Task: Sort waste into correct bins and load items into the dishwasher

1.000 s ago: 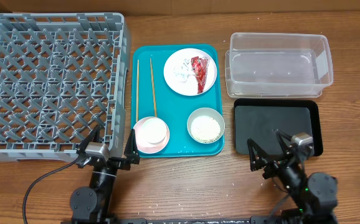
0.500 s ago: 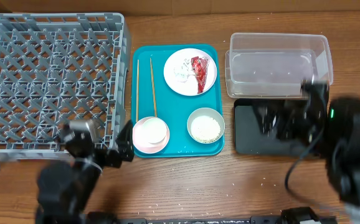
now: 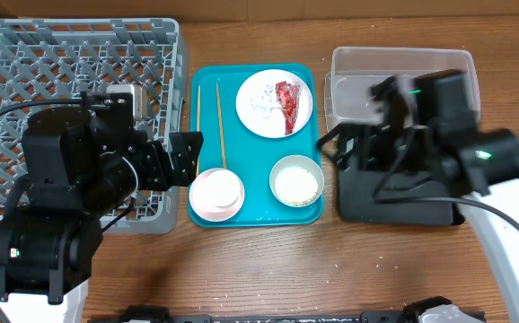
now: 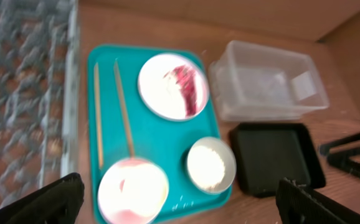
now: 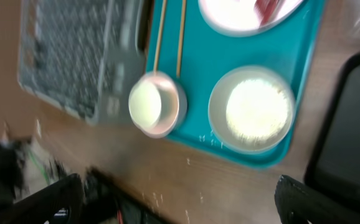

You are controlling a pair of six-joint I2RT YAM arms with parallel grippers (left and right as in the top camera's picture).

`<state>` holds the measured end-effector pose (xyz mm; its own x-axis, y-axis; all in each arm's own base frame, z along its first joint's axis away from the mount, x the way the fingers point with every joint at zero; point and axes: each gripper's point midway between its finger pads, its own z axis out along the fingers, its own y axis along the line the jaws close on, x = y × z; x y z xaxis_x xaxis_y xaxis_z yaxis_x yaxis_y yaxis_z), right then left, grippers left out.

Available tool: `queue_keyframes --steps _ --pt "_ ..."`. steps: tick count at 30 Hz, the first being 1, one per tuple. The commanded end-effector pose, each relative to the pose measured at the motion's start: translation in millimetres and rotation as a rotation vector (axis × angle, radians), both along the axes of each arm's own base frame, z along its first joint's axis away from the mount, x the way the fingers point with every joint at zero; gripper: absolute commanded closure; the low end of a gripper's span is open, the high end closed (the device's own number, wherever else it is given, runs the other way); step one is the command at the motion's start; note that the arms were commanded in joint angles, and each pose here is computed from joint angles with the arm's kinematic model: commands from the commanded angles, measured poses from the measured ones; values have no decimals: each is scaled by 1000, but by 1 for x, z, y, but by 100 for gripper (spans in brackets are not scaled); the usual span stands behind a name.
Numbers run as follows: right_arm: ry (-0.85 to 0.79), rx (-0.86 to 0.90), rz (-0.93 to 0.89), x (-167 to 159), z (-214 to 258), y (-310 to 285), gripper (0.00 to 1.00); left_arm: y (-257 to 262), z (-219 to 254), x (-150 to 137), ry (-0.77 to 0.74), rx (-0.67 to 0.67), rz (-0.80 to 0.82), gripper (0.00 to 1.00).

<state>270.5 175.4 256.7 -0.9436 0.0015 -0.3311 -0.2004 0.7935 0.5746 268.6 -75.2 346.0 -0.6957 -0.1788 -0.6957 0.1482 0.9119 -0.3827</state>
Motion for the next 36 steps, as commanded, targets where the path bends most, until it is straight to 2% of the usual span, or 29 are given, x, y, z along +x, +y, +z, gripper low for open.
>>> queue_keyframes --steps 1,5,12,18,20,22,23,25,30,36 --pt "54 -83 119 -19 -24 36 0 30 -4 -3 71 17 228 0" --pt "64 -145 147 -23 -47 76 7 75 -3 -20 118 97 476 0" --pt "-7 -262 189 -18 -93 133 19 94 -28 -45 270 144 547 0" --pt "-9 -383 194 -7 -147 149 27 97 -37 -56 327 195 511 0" --pt "-15 -418 179 1 -161 148 35 97 -37 -57 332 201 506 0" --pt "-22 -429 166 9 -170 149 37 97 -38 -57 334 204 503 0" --pt "-22 -417 167 10 -172 152 41 97 -38 -57 334 204 503 0" --pt "-34 -391 169 14 -171 159 57 97 -38 -57 332 205 503 0" --pt "-55 -370 167 17 -170 165 58 97 -38 -56 333 216 491 0" --pt "-38 -384 172 13 -179 160 64 97 -39 -55 337 218 488 0"
